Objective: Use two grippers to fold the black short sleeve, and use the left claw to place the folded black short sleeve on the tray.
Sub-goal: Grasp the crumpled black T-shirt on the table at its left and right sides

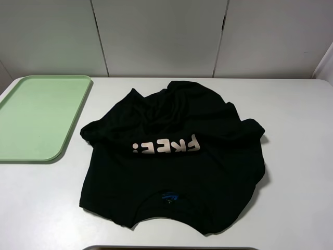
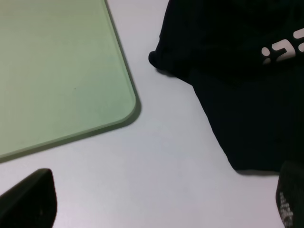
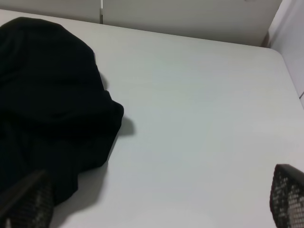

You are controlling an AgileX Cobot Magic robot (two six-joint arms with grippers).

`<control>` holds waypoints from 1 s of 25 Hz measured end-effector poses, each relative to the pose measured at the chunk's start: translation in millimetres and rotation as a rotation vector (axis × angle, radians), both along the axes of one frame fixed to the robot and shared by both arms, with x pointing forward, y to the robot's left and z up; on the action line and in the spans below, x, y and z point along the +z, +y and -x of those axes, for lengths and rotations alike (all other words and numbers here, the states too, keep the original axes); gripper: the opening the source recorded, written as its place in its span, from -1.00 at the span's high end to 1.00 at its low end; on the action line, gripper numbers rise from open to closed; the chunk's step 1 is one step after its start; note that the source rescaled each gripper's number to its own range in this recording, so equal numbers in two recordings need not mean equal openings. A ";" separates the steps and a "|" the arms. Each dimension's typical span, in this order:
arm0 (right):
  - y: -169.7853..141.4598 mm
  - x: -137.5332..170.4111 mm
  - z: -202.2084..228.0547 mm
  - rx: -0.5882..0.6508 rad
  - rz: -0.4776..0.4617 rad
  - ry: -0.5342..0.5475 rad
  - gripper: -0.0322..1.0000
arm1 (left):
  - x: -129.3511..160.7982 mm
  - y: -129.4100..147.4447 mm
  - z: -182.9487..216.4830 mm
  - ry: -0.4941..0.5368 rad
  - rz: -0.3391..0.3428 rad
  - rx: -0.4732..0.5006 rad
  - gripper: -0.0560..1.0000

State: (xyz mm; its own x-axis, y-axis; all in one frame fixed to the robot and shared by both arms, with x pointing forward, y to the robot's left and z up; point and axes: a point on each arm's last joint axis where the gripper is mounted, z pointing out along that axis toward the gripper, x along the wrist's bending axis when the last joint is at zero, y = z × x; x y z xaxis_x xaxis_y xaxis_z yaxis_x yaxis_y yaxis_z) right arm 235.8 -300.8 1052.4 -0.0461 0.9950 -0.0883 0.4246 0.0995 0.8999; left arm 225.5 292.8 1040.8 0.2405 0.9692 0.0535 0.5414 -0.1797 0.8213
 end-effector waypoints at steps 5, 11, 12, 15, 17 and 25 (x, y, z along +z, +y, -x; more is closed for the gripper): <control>0.0 0.0 0.0 0.000 0.000 0.000 -1.00 | 0.0 0.0 0.0 0.000 0.000 0.000 -0.83; 0.0 0.0 0.0 0.000 0.000 0.000 -1.00 | 0.0 0.0 0.0 0.000 0.000 0.000 -0.83; 0.0 0.0 0.0 0.000 0.000 0.000 -1.00 | 0.0 0.0 0.0 0.000 0.000 0.000 -0.83; 0.0 0.0 0.0 0.000 0.000 0.000 -1.00 | 0.0 0.0 0.0 0.000 0.000 0.000 -0.83; 0.0 0.0 0.0 0.000 0.000 0.000 -1.00 | 0.1 0.0 -0.1 -0.001 0.000 0.000 -0.83; 0.0 0.0 0.0 0.000 0.000 0.000 -1.00 | 0.1 0.0 -0.1 -0.001 0.000 0.000 -0.83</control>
